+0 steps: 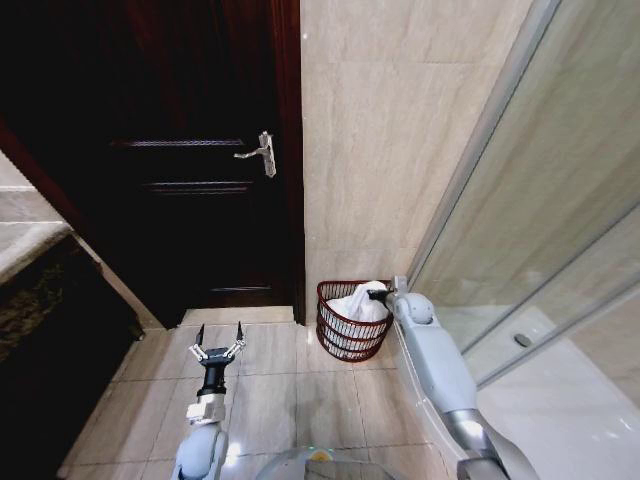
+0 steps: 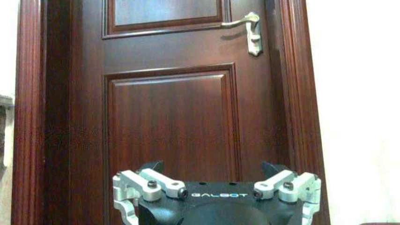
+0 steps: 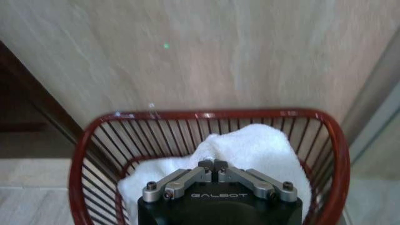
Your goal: Discard the used towel into the hamper.
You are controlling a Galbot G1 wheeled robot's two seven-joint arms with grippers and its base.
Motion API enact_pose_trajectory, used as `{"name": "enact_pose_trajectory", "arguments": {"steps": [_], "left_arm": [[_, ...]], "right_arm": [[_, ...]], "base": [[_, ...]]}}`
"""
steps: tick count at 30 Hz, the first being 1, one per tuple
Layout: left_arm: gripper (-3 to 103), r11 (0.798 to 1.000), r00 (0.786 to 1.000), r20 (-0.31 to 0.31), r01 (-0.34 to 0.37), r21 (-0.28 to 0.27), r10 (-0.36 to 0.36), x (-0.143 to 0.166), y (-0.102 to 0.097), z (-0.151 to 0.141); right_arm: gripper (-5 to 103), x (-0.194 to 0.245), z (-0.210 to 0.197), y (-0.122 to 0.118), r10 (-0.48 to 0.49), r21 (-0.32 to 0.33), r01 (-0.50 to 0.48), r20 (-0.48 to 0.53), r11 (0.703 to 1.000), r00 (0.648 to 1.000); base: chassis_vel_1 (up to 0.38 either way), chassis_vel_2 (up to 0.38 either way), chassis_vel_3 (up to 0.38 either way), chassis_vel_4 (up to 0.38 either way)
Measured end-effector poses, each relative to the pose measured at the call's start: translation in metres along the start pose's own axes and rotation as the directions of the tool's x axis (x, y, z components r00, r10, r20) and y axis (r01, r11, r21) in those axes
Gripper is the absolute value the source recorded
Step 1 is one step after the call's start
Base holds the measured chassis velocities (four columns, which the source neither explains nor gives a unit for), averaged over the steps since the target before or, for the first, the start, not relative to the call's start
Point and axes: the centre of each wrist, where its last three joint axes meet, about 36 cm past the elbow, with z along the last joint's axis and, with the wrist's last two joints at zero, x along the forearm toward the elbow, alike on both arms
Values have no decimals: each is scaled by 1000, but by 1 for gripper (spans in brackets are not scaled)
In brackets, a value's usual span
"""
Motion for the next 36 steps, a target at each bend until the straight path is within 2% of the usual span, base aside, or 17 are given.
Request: {"name": "enact_pose_trajectory", "arguments": {"steps": [6, 13, 24, 36], "left_arm": [[100, 1000, 1000, 5, 7, -1, -7, -4, 3, -3], [100, 1000, 1000, -7, 19, 5, -19, -1, 8, 6], [100, 1000, 1000, -16, 27, 7, -27, 0, 12, 16], [100, 999, 999, -16, 32, 10, -32, -3, 9, 17]], "right_arm": [[1, -18, 17, -20, 25, -7, -26, -78, 1000, 997], [1, -32, 16, -24, 40, -30, -43, -96, 999, 995], [1, -53, -3, 4, 1, -25, -3, -73, 1000, 997], [1, -79, 1, 28, -37, -34, 34, -89, 999, 995]], "base": [[0, 0, 0, 0], [0, 0, 0, 0], [0, 0, 0, 0], [0, 0, 0, 0]]}}
